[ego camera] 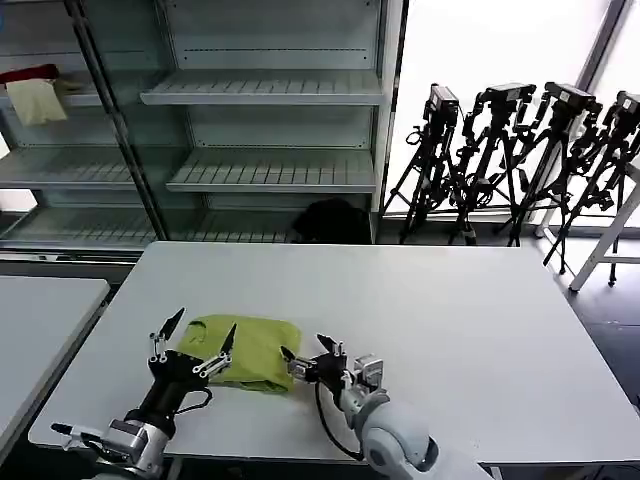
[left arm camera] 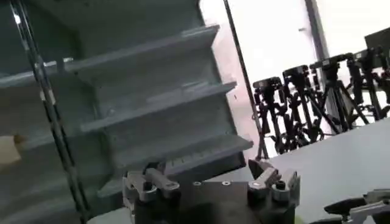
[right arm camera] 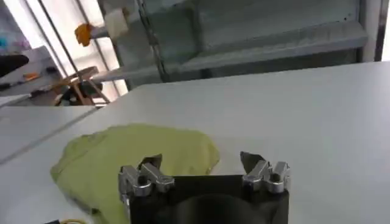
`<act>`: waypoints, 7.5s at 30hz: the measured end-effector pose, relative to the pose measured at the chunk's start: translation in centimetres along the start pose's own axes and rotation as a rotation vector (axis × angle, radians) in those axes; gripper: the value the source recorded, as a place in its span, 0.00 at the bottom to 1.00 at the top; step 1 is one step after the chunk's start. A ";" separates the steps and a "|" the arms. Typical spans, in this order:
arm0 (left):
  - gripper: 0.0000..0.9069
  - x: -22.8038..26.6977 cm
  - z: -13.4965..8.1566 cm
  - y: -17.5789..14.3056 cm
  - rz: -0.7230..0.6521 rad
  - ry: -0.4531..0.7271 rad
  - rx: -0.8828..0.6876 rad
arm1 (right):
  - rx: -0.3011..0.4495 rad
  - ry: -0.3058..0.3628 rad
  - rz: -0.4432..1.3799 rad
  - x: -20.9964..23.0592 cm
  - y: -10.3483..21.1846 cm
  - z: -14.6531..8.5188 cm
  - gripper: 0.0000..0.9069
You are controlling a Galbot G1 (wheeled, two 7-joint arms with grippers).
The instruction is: Fold and organize the clothes.
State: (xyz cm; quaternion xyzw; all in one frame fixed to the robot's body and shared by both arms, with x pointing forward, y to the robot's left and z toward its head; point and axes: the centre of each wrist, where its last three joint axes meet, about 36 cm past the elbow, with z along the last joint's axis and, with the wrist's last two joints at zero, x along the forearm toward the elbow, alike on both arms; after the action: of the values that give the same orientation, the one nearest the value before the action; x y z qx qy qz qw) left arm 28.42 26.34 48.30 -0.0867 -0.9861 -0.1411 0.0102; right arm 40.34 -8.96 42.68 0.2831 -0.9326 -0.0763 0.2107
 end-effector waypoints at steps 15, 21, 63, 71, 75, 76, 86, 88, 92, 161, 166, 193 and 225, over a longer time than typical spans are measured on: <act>1.00 0.2 1.0 -0.2 0.032 0.032 0.020 | 0.015 0.022 0.000 -1.6 0.5 0.7 0.22; 1.00 0.3 1.1 -0.4 0.039 0.035 0.024 | 0.026 0.000 0.002 -1.6 0.6 0.6 0.00; 1.00 0.9 1.7 -0.7 0.032 0.045 0.030 | 0.453 0.073 0.487 8.7 -15.6 -0.5 1.00; 1.00 0.9 1.8 -1.0 0.037 0.046 0.034 | 0.479 -0.036 0.541 12.3 -16.9 -3.1 1.00; 1.00 0.8 1.8 -1.0 0.038 0.046 0.034 | 0.467 -0.110 0.540 14.0 -17.3 -5.0 1.00; 1.00 0.8 1.9 -1.0 0.038 0.047 0.034 | 0.460 -0.134 0.536 14.3 -17.4 -5.5 1.00; 1.00 0.9 2.0 -1.2 0.044 0.049 0.030 | 0.251 -0.347 0.420 12.7 -14.7 -6.0 1.00; 1.00 1.0 2.0 -1.1 0.044 0.050 0.026 | 0.180 -0.363 0.389 11.2 -13.6 -5.2 1.00; 1.00 1.0 2.1 -1.1 0.043 0.052 0.025 | 0.059 -0.354 0.330 8.1 -11.2 -3.2 1.00; 1.00 1.2 2.5 -1.3 0.047 0.059 0.015 | 0.154 -0.132 0.408 7.8 -5.2 -4.8 1.00; 1.00 1.2 2.5 -1.5 0.039 0.051 0.033 | 0.163 -0.155 0.408 8.3 -6.6 -4.1 1.00; 1.00 1.7 2.5 -1.7 0.049 0.048 0.033 | 0.160 -0.290 0.429 15.8 -13.1 0.7 1.00; 1.00 1.8 2.6 -1.7 0.044 0.040 0.031 | 0.131 -0.132 0.317 9.9 -10.6 4.6 1.00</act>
State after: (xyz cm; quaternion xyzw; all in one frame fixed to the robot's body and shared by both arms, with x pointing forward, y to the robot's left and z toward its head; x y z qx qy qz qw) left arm 26.38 25.82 45.40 -0.1054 -0.9857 -0.1272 0.0342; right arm 36.13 -23.18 39.22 0.1399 -0.9803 0.0005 0.1397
